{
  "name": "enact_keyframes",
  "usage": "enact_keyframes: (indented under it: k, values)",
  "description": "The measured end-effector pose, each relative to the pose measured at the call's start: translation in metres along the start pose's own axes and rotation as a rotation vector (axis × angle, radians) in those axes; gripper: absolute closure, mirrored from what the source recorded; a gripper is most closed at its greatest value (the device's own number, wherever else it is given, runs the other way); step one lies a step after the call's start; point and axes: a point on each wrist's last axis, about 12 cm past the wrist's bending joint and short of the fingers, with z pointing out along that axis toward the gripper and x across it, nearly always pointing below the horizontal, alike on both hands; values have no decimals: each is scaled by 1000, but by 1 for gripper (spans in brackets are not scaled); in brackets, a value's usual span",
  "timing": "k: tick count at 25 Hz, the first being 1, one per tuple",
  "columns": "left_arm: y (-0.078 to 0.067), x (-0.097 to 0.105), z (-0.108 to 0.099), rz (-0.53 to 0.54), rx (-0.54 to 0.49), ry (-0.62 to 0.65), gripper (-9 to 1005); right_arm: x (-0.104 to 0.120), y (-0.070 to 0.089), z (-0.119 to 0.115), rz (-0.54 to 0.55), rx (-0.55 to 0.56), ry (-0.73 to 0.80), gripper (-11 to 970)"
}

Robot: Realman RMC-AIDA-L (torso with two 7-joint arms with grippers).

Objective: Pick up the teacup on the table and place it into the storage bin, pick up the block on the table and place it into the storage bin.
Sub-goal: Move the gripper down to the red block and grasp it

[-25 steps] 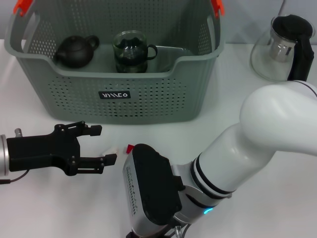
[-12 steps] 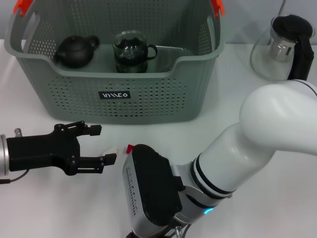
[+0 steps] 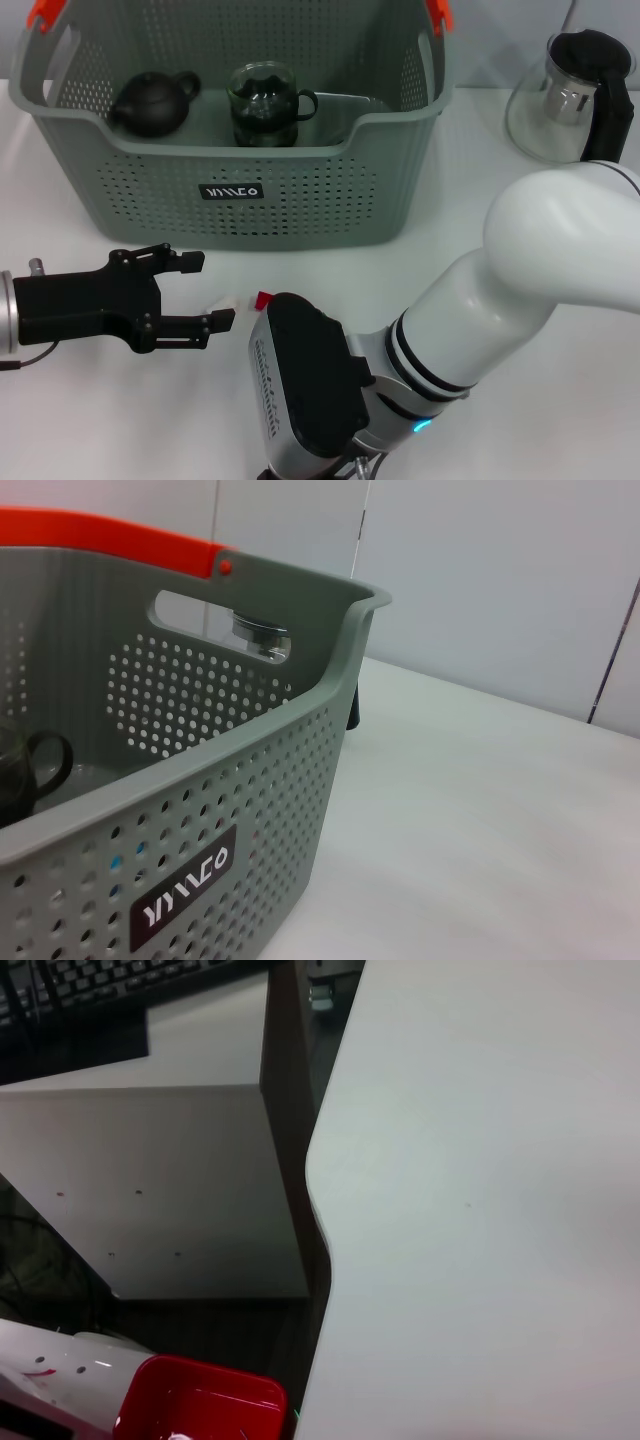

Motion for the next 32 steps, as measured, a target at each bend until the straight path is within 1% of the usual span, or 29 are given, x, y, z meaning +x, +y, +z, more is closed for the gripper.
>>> enact_keyframes:
  k: [14, 25, 32]
  values:
    - [1, 0, 0, -1, -13, 2, 105, 0, 1, 0, -8, -10, 6, 608]
    - [2, 0, 0, -1, -14, 1, 105, -1, -1, 0, 1, -2, 6, 624]
    - [2, 0, 0, -1, -15, 1, 106, -1, -2, -1, 5, -1, 11, 748]
